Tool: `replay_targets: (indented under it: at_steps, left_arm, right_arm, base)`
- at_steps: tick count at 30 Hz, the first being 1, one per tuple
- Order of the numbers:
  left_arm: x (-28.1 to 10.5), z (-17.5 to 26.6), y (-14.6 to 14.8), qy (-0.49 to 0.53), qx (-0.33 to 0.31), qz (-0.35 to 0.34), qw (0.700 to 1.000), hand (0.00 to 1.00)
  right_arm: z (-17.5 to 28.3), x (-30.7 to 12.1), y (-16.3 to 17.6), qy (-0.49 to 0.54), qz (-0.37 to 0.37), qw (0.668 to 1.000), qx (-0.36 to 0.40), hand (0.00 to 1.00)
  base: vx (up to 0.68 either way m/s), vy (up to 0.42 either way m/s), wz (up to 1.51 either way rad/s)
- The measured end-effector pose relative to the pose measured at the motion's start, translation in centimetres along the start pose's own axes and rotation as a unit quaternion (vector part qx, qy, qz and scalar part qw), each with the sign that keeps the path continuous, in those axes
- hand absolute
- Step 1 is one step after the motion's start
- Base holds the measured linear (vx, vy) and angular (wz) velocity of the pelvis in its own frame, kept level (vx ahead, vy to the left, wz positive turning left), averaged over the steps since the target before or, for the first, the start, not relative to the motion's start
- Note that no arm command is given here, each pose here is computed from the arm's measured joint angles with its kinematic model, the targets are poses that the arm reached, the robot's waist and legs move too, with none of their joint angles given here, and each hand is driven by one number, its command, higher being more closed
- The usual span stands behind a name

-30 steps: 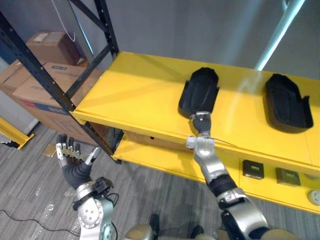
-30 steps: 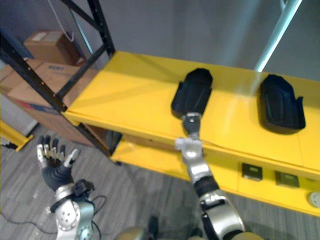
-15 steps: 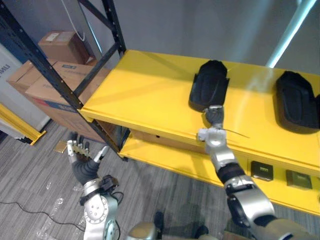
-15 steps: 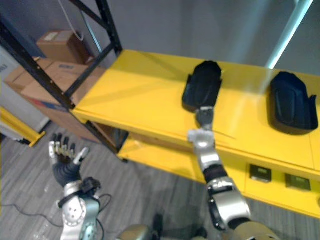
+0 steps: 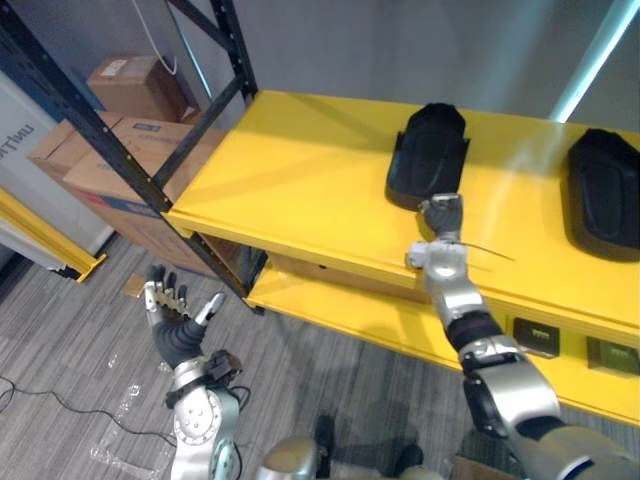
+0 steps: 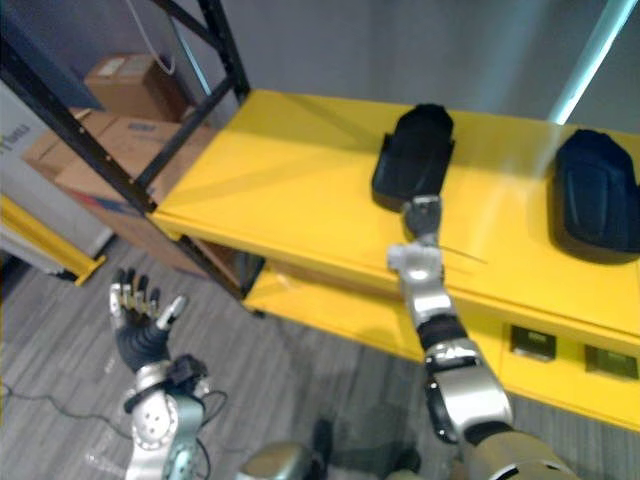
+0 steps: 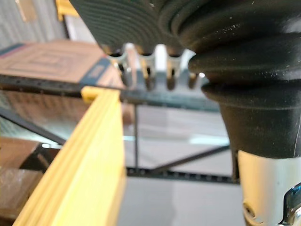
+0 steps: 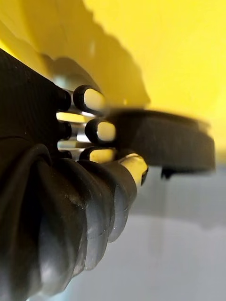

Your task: Walk over and take plastic housings, then place them on the shelf

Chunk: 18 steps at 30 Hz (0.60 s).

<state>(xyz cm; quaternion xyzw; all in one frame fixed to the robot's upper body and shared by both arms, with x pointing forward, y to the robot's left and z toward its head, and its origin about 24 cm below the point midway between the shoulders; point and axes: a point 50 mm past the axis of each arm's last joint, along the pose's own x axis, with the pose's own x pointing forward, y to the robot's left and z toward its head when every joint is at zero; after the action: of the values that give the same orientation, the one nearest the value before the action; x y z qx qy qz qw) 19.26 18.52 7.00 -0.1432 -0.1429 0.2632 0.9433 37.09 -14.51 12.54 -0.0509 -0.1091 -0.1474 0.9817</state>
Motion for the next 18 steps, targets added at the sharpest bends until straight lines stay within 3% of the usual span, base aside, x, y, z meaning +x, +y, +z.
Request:
replay_targets:
  at_steps: [5,6,10,18]
  left_arm:
    - [-0.3,0.4,0.3,-0.008,-0.001,0.005,1.000,0.00]
    - [-0.3,0.5,0.3,-0.012,-0.002,0.005,1.000,0.00]
    - [-0.2,1.2,1.4,-0.027,0.005,0.025,0.999,0.00]
    - [-0.6,1.8,1.6,-0.035,0.005,0.012,0.999,0.00]
  right_arm:
    - [1.7,-7.4,3.1,-0.053,0.074,0.990,0.108,1.00]
    - [1.6,-9.0,3.1,-0.052,0.089,0.987,0.122,0.00]
    - [1.8,-13.0,1.4,-0.057,0.099,0.981,0.157,0.00]
    - [-0.4,-15.3,-9.0,-0.058,-0.087,0.990,0.092,0.00]
  base:
    - [0.05,0.019,-0.16]
    - [0.04,0.030,-0.27]
    - [0.02,0.037,-0.31]
    - [0.03,0.011,-0.19]
